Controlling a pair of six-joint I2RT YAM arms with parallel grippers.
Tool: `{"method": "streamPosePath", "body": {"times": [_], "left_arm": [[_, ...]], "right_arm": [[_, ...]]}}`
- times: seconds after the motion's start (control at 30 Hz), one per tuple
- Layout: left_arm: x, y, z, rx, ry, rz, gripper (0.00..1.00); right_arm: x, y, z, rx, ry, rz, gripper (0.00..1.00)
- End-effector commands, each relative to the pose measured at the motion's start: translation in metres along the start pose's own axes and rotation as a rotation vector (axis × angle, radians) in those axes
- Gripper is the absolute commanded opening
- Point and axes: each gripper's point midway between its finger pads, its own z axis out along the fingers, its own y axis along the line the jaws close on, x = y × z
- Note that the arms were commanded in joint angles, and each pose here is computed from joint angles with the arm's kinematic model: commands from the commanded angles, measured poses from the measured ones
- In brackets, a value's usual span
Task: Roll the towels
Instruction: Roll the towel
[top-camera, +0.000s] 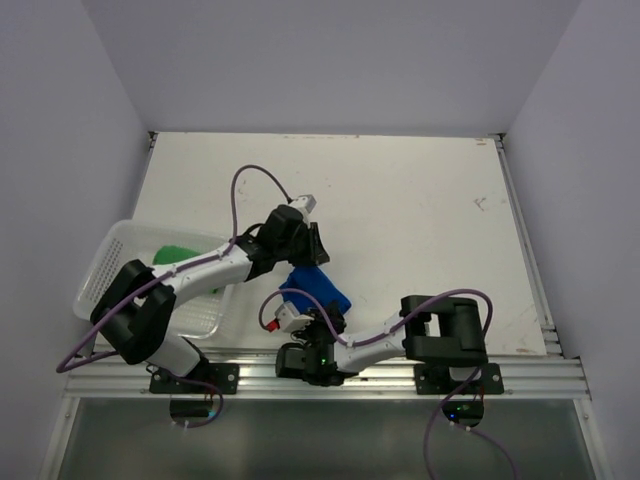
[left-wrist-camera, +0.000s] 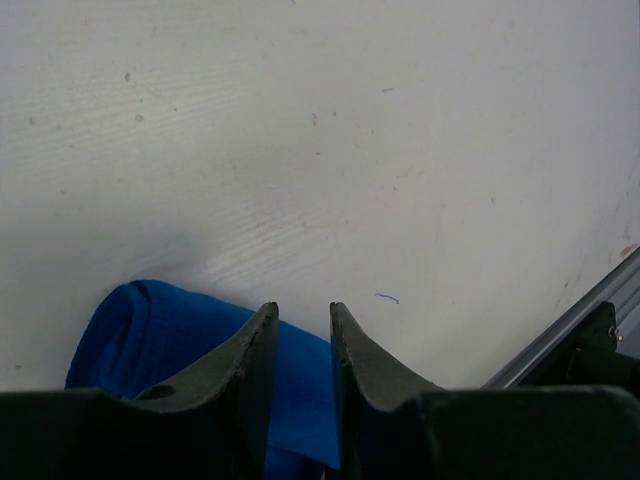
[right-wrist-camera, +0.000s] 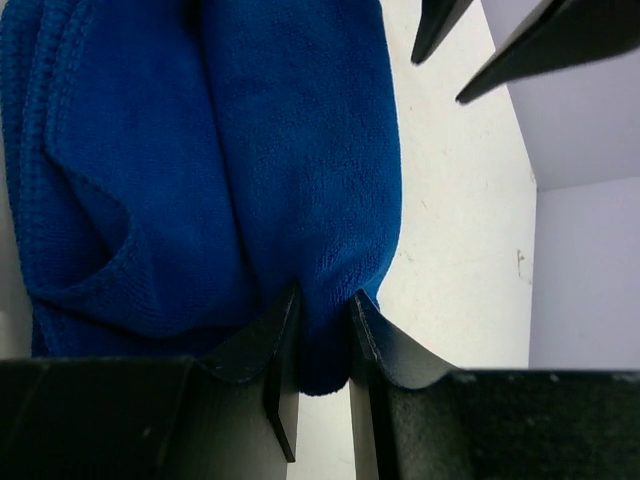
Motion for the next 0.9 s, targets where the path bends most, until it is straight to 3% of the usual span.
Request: {"method": "streamPosePath", "body": {"times": [0.0,0.2,0.4,0.67,0.87], "left_arm": [[0.007,-0.014,-0.006,0.048,-0.016,0.000,0.31],[0.036,0.005,-0.004,0.004,0.026,-0.009,0.31],[0.052,0.028,-0.001,-0.060,0.046,0.004,0.31],[0.059,0.039,0.008,-0.091,0.049,-0.001,0.30],[0.062,0.042,0.010,-0.094,0.055,-0.007,0.30]], "right_arm": [[-0.003,0.008,-0.002,0.007,-0.001,-0.043,0.00],[-0.003,0.014,-0.004,-0.005,0.005,-0.049,0.00],[-0.007,0.019,-0.007,-0.057,0.010,0.018,0.10],[-0.023,-0.005,-0.022,-0.148,-0.045,0.293,0.56],[-0.023,-0.021,-0.034,-0.221,-0.072,0.454,0.68]]}}
